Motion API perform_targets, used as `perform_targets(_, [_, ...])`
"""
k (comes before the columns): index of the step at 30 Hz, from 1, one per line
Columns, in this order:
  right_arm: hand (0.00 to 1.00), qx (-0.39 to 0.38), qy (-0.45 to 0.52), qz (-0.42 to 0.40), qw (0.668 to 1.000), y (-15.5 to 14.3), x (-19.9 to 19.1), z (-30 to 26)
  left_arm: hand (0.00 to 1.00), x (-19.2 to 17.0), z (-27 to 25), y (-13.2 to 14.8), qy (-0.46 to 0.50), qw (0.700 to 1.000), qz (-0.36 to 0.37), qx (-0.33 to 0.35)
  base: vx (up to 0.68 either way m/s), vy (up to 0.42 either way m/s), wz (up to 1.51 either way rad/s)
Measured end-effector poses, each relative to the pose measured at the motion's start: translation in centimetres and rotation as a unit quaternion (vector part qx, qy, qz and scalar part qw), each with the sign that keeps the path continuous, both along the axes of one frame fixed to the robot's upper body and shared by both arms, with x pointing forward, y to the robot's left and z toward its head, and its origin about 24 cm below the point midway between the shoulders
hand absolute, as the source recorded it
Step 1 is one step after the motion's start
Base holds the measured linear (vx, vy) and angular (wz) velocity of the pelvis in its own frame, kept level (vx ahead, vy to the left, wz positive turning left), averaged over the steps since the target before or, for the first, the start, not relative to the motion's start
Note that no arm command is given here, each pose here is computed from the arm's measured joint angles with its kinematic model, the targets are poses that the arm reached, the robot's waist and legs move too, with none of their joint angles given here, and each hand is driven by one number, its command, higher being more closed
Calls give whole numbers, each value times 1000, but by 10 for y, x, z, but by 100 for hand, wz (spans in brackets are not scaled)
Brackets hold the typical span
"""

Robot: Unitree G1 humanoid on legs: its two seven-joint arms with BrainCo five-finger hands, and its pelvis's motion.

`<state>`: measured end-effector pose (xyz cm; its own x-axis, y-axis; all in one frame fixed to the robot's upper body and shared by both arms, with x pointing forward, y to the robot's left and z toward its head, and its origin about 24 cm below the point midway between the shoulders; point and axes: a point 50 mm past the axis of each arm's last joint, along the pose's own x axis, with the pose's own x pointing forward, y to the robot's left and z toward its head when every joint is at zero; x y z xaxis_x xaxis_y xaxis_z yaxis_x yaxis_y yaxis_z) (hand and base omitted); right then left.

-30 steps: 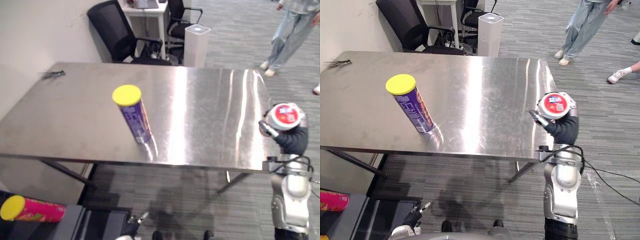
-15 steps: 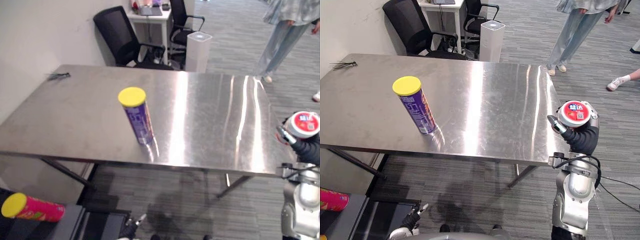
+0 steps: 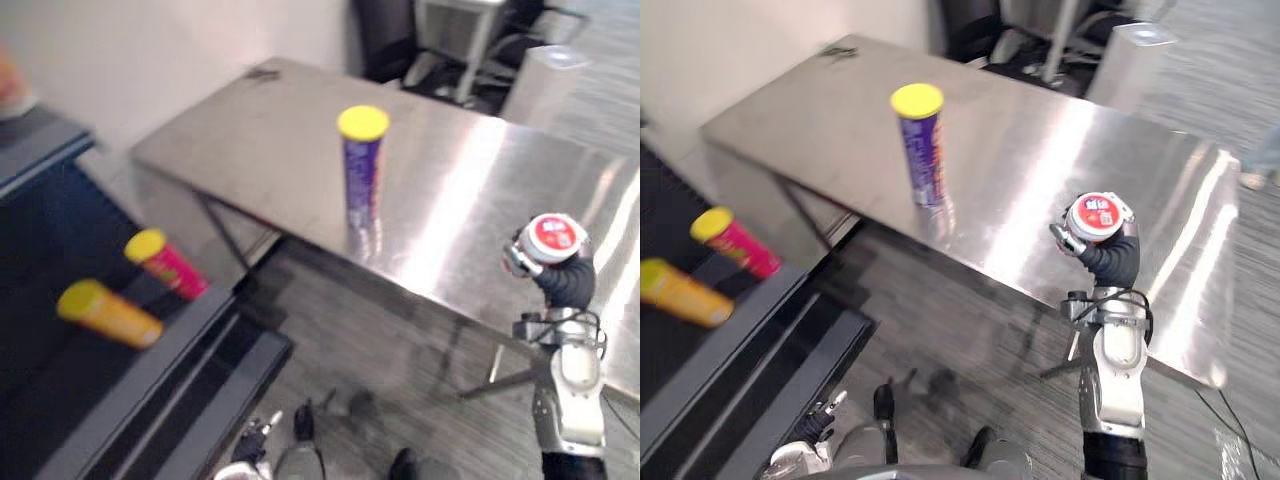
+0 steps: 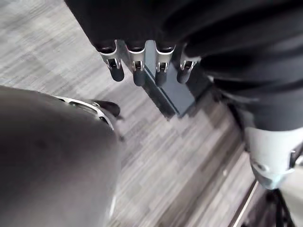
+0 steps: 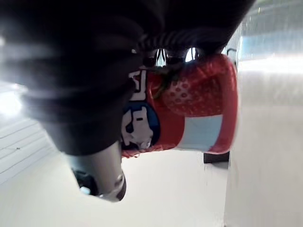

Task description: Put the gum and the chips on the shelf.

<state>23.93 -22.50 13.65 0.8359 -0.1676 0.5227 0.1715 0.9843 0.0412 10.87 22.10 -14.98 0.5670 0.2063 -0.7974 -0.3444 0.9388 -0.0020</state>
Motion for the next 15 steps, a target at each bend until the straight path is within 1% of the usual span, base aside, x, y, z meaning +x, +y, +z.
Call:
perform_targets(3, [100, -6, -2, -6, 1000, -2, 0, 2, 0, -7, -2, 0, 8, 1000, 3, -1, -122, -14, 135])
perform_targets(5, [100, -9, -1, -13, 1000, -5, -1, 2, 0, -10, -3, -1, 12, 1000, 9, -4, -127, 124, 131])
perform_targets(8, [100, -6, 3, -35, 999, -15, -5, 0, 0, -19, -6, -5, 22, 999, 21, -14, -94, 252, 133])
perform_targets(10, [100, -4, 10, -36, 999, -15, -5, -3, 0, -26, -7, -1, 30, 999, 31, -10, -75, 284, 118])
perform_targets(12, [100, -2, 15, -49, 999, -21, -8, -5, 0, -32, -8, 4, 44, 999, 27, -4, -42, 270, 114])
perform_targets(15, [100, 5, 22, -59, 998, -25, -9, -9, 0, -36, -8, 6, 52, 998, 24, 1, -19, 235, 71])
